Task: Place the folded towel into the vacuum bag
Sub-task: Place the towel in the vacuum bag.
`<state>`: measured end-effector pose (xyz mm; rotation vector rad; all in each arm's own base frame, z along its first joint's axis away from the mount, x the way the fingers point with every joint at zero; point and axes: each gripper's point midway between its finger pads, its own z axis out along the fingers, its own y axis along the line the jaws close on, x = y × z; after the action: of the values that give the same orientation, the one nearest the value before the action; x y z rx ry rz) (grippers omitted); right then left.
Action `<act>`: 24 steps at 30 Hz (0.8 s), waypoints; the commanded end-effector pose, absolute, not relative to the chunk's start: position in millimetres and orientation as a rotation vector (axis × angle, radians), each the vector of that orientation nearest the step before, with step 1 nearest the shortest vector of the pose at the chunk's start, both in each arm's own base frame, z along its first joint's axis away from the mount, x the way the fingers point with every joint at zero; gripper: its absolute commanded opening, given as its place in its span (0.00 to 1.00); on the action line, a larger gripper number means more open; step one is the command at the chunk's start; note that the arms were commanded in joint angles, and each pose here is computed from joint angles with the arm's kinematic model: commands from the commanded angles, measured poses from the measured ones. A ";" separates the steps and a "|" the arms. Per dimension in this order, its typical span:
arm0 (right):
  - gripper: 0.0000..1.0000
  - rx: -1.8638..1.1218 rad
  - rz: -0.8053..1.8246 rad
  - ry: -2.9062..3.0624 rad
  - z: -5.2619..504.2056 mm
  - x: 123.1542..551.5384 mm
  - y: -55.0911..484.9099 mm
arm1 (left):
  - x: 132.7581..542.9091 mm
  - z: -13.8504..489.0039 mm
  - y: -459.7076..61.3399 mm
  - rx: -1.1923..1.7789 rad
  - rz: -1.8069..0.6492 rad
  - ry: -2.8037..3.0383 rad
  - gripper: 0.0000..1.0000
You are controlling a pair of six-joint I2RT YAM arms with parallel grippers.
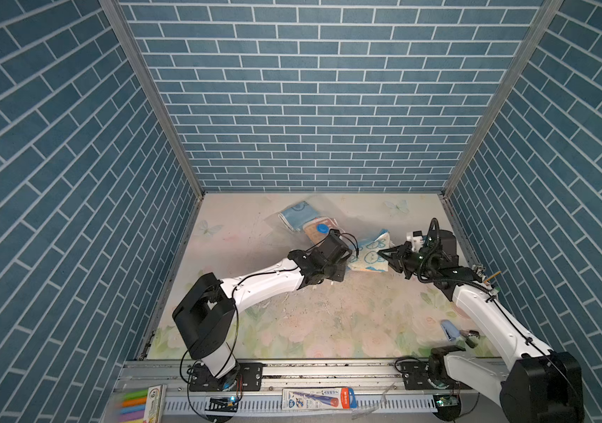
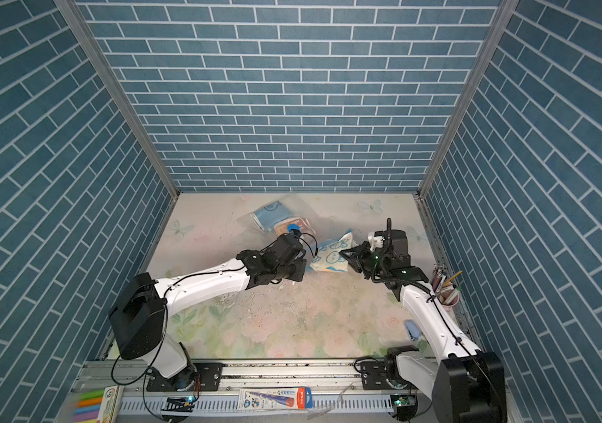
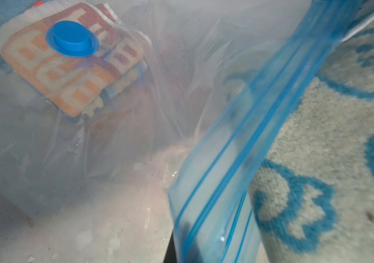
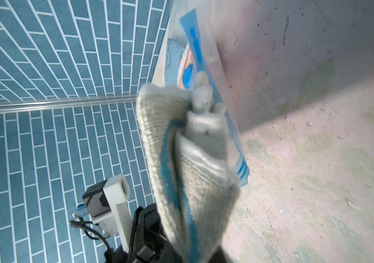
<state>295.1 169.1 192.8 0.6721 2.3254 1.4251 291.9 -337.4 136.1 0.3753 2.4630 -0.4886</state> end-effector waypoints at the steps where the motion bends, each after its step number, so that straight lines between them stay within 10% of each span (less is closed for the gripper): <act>1: 0.00 0.756 1.444 2.243 196.2 311.2 167.5 | 290.6 141.1 -347.8 0.401 -0.512 2.456 0.00; 24: 0.00 1.056 1.328 2.137 173.8 314.9 179.5 | 295.5 147.3 -361.9 0.356 -0.441 2.473 0.00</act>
<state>308.3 187.7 174.9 0.9038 2.2196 1.3450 294.8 -357.7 136.1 0.3654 2.4927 -0.4400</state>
